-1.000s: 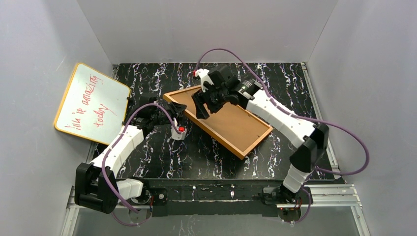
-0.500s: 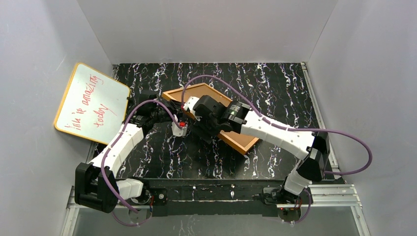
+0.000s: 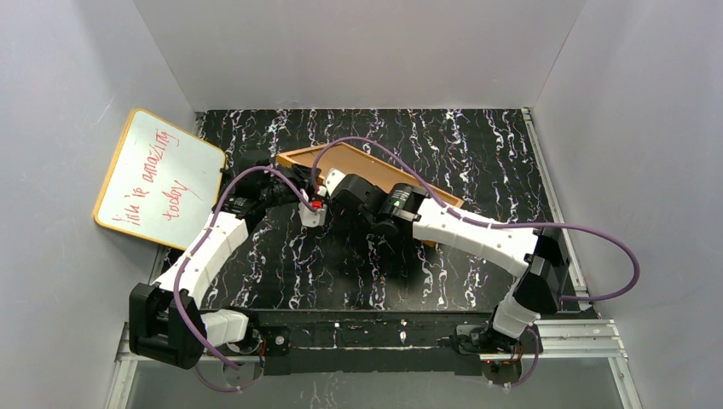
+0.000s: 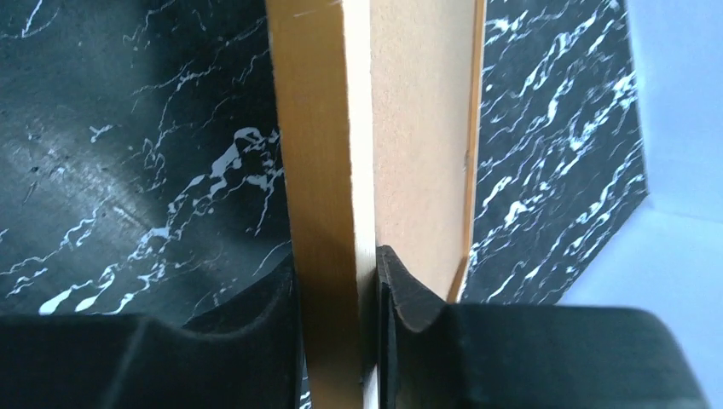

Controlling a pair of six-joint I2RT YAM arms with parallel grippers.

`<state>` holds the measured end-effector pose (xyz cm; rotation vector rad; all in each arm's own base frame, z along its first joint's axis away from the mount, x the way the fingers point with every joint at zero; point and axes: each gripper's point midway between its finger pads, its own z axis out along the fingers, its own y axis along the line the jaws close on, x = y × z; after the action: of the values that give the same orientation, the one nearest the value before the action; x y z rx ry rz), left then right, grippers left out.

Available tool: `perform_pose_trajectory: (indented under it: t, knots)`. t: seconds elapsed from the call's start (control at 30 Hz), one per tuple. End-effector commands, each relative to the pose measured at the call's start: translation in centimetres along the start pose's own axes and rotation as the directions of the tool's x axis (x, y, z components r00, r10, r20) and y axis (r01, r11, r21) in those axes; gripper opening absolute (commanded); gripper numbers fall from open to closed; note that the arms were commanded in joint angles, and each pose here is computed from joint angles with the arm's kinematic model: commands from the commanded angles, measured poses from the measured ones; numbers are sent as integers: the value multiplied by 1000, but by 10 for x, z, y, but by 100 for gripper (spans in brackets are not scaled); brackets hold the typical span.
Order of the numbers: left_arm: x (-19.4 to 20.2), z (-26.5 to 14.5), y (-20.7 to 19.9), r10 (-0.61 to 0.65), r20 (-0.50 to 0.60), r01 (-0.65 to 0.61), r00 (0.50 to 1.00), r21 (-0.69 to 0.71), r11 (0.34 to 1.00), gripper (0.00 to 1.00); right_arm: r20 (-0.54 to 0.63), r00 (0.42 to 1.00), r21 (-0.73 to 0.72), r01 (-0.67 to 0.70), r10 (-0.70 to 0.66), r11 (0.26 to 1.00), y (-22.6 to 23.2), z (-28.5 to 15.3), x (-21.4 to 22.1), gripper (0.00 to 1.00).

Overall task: Put the photo into the frame
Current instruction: Turn over the photo frame at the center of the board.

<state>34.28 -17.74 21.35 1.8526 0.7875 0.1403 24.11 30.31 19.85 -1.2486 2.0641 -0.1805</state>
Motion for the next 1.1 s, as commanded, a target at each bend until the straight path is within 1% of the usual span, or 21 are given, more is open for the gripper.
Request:
perform_pose_trajectory:
  t: [0.0, 0.1, 0.13, 0.17, 0.2, 0.23, 0.3, 0.33, 0.37, 0.43, 0.5, 0.57, 0.6, 0.63, 0.67, 0.7, 0.77, 0.8, 0.87, 0.97, 1.07]
  knots:
    - [-13, -13, 42, 10, 34, -7, 999, -107, 994, 36, 173, 981, 103, -105, 86, 989, -29, -11, -50, 26]
    - [-13, -15, 48, -21, 30, 25, 999, -130, 991, 75, 237, 966, 89, -125, 101, 988, -33, -18, -70, 20]
    - [-13, -16, 52, -44, 27, 47, 999, -147, 988, 93, 252, 962, 84, -130, 105, 988, -34, -20, -76, 19]
    - [-11, -19, 61, -78, 24, 81, 997, -183, 980, 98, 261, 959, 80, -135, 110, 988, -34, -21, -81, 18]
    - [-10, -23, 76, -98, 18, 99, 995, -241, 966, 98, 268, 957, 71, -137, 113, 988, -34, -22, -86, 18]
    - [-6, -26, 83, -159, 16, 157, 987, -274, 949, 98, 275, 954, 67, -143, 120, 987, -34, -23, -92, 17]
    - [3, -35, 110, -273, 10, 257, 962, -369, 893, 98, 288, 947, 62, -165, 140, 984, -37, -26, -104, 15]
    - [9, -42, 125, -348, 18, 323, 937, -420, 848, 98, 294, 944, 60, -176, 151, 983, -40, -28, -111, 15]
    - [18, -48, 138, -430, 25, 391, 902, -468, 792, 98, 307, 937, 51, -192, 168, 980, -42, -31, -120, 14]
    - [42, -64, 159, -599, 65, 528, 798, -553, 644, 98, 330, 919, 12, -232, 215, 973, -49, -38, -138, 13]
    - [69, -79, 172, -716, 92, 610, 692, -606, 511, 98, 357, 892, -41, -282, 278, 959, -58, -46, -156, 13]
    - [105, -95, 179, -825, 109, 653, 554, -672, 350, 98, 380, 848, -121, -351, 370, 928, -69, -52, -170, 13]
    - [127, -104, 173, -878, 117, 679, 464, -683, 268, 98, 383, 802, -181, -422, 459, 888, -84, -55, -175, 13]
    - [140, -109, 171, -912, 134, 706, 388, -679, 200, 98, 369, 763, -247, -470, 530, 848, -93, -55, -177, 13]
    - [153, -115, 168, -934, 152, 722, 323, -678, 140, 98, 349, 725, -297, -516, 594, 803, -104, -52, -175, 12]
    - [163, -119, 161, -950, 157, 734, 270, -672, 97, 98, 325, 682, -351, -556, 655, 753, -114, -51, -173, 12]
    - [168, -114, 148, -967, 144, 767, 211, -637, 72, 98, 279, 596, -410, -635, 752, 655, -139, -44, -159, 12]
    - [167, -111, 141, -971, 135, 777, 197, -625, 71, 98, 249, 558, -446, -659, 791, 605, -147, -42, -152, 12]
    - [162, -104, 128, -975, 123, 804, 186, -590, 79, 98, 196, 488, -482, -707, 851, 517, -165, -37, -132, 12]
    - [153, -93, 112, -981, 111, 842, 158, -534, 75, 98, 151, 403, -497, -758, 903, 422, -186, -31, -104, 13]
    - [150, -80, 85, -992, 49, 876, 119, -474, 82, 98, 107, 335, -505, -793, 936, 342, -199, -24, -79, 13]
